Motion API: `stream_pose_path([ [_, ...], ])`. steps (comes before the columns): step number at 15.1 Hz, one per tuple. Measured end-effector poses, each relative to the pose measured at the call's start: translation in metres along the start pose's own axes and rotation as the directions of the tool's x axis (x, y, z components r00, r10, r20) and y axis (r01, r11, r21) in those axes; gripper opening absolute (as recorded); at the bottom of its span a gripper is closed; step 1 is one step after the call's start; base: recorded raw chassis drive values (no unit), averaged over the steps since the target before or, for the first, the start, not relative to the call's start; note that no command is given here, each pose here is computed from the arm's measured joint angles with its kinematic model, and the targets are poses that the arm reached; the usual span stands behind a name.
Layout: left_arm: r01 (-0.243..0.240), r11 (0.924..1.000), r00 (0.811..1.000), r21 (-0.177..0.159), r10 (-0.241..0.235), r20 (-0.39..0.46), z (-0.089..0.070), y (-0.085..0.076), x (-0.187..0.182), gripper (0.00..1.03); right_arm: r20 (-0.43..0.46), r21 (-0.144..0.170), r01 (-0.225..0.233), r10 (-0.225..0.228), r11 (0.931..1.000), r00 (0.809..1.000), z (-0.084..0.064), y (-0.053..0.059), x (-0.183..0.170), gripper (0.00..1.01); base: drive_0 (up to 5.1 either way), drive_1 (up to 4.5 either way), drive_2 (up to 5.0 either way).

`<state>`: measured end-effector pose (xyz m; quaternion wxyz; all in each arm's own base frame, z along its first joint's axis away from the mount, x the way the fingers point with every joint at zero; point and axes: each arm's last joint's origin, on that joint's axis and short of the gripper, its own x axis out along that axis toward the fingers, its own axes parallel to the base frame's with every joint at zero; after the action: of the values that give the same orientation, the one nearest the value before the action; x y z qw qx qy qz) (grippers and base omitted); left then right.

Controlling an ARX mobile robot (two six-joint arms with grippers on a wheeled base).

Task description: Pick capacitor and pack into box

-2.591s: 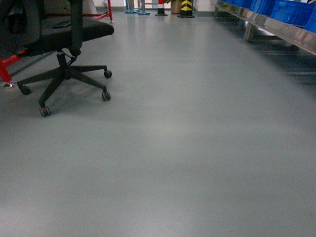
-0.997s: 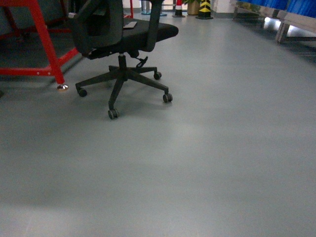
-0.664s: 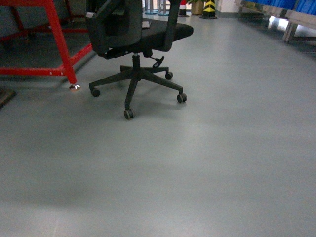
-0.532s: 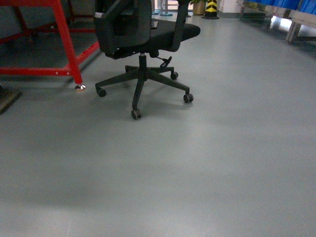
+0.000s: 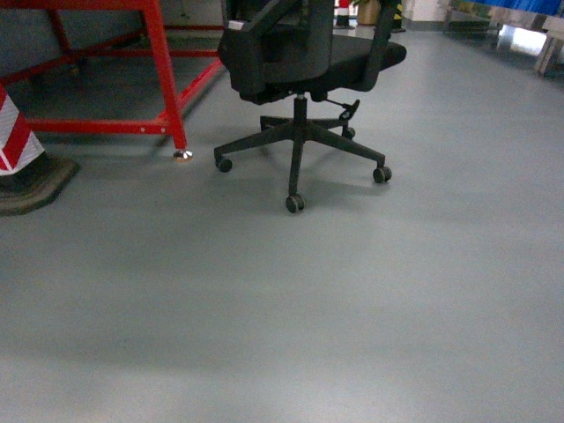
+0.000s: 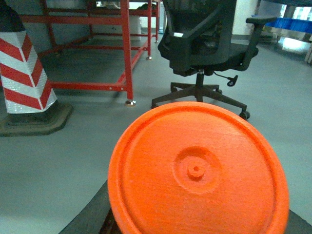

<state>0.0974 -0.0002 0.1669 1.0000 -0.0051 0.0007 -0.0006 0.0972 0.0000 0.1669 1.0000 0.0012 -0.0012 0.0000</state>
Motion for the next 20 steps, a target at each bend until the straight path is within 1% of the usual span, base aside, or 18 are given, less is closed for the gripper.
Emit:
stream_pose_path([
  [20, 0.0, 1.0, 1.0, 0.0, 0.0, -0.001, -0.0001, 0.0, 0.0, 0.44, 0.001, 0.0, 0.0, 0.0, 1.0, 1.0, 0.0001, 0.0, 0.0, 0.98, -5.0, 2.45, 2.4],
])
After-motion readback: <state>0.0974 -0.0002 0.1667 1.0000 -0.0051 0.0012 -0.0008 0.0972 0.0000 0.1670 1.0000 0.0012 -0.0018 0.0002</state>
